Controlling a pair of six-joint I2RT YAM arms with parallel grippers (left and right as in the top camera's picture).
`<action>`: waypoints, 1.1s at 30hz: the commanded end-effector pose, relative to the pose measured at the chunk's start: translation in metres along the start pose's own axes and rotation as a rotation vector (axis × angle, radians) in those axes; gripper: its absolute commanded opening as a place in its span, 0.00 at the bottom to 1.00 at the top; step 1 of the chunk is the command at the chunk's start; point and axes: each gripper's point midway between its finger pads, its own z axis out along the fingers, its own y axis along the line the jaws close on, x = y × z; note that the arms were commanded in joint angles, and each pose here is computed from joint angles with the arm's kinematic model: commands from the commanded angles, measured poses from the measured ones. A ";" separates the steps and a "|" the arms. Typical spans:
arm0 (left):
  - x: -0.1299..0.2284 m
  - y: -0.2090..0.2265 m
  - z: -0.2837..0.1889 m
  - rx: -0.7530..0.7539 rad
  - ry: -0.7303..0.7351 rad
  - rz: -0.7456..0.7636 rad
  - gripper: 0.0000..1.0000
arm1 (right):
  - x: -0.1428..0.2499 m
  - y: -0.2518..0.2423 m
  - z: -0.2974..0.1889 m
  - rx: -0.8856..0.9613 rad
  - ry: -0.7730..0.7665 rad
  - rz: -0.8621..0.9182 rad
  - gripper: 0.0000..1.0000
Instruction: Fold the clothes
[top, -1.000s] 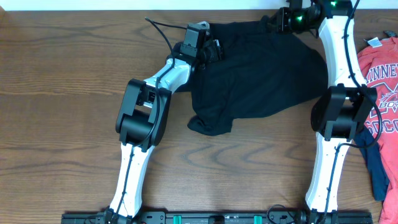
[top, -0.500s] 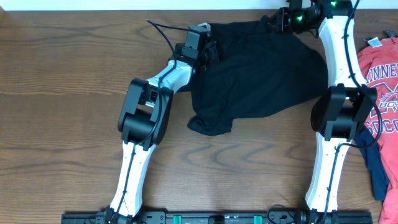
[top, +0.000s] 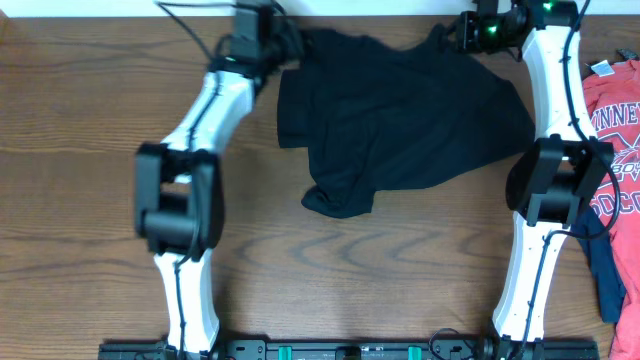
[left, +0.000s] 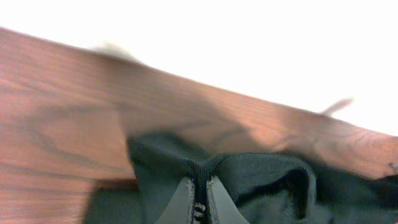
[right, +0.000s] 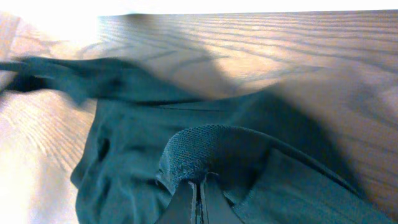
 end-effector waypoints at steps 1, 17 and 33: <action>-0.026 0.002 -0.026 -0.025 -0.036 0.059 0.06 | -0.009 -0.006 -0.013 0.012 -0.030 -0.020 0.01; 0.003 0.046 -0.037 -0.163 0.111 0.102 0.06 | -0.020 -0.089 -0.095 0.122 -0.137 0.095 0.01; -0.027 0.097 -0.056 -0.283 0.047 0.114 0.06 | -0.027 -0.103 -0.130 0.151 -0.182 0.065 0.01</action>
